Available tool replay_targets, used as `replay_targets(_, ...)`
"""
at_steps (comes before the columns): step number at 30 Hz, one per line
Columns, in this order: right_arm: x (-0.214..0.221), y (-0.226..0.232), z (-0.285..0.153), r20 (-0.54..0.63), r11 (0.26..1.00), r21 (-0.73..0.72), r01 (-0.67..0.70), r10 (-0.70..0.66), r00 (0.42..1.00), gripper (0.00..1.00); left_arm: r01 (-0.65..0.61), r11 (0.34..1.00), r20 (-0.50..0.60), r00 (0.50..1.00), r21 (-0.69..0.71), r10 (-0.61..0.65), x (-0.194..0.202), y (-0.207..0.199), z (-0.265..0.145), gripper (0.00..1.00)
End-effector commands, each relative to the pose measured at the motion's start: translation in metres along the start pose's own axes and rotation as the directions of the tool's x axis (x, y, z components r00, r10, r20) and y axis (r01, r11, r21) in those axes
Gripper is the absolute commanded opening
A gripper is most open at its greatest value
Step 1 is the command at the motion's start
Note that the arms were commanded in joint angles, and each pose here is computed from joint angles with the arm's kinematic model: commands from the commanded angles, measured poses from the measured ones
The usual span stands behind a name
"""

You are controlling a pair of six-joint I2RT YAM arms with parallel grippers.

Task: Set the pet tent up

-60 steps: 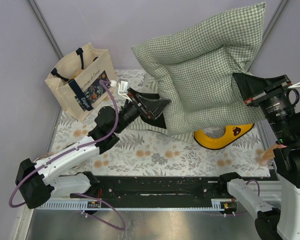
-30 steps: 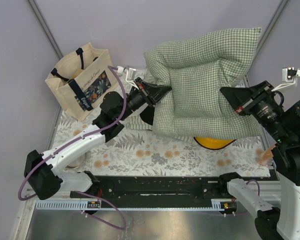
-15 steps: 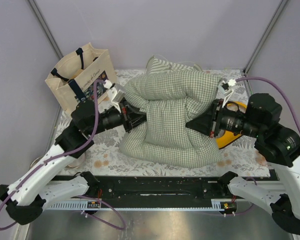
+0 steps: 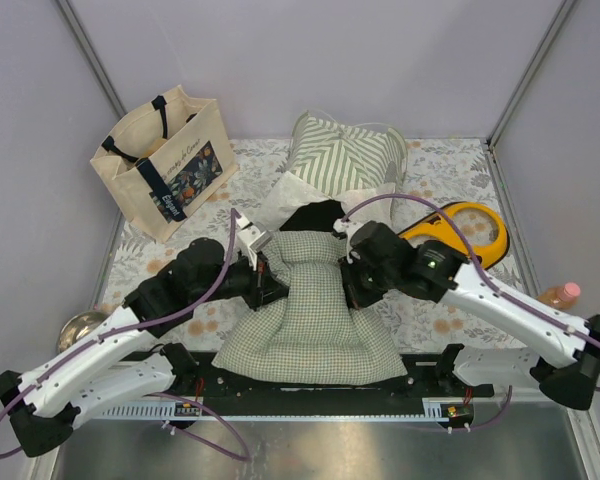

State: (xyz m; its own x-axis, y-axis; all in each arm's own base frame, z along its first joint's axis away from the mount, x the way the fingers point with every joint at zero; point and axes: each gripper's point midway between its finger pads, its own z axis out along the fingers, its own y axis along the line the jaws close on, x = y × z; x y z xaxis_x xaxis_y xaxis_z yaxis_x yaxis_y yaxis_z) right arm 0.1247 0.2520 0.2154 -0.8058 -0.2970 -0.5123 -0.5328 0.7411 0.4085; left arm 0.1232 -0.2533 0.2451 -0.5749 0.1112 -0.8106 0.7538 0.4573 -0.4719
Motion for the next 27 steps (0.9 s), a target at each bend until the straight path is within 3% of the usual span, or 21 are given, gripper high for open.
replay_targets(1,-0.024,0.009,0.019,0.096,0.999,0.049,-0.001,-0.004,0.995,0.0,-0.004,1.0,0.113,0.994,-0.028,0.007,-0.032,-0.004,0.011,0.0)
replay_targets(8,-0.041,0.023,0.037,0.167,0.999,0.009,0.036,-0.037,0.985,0.0,-0.029,0.995,0.063,0.997,-0.095,0.035,-0.024,0.001,0.025,0.0)
replay_targets(14,-0.057,0.073,0.03,0.198,0.977,-0.152,0.152,-0.12,0.973,0.0,-0.154,0.947,0.021,0.986,-0.282,0.167,-0.017,0.03,-0.022,0.0)
replay_targets(19,-0.049,0.096,0.044,0.171,0.947,-0.199,0.254,-0.222,0.96,0.0,-0.18,0.93,0.034,0.979,-0.321,0.202,-0.019,0.032,-0.05,0.0)
replay_targets(27,-0.051,0.072,0.09,0.106,0.901,-0.076,0.428,-0.419,0.902,0.0,-0.182,0.91,0.01,0.98,-0.372,0.2,-0.016,0.04,-0.06,0.0)
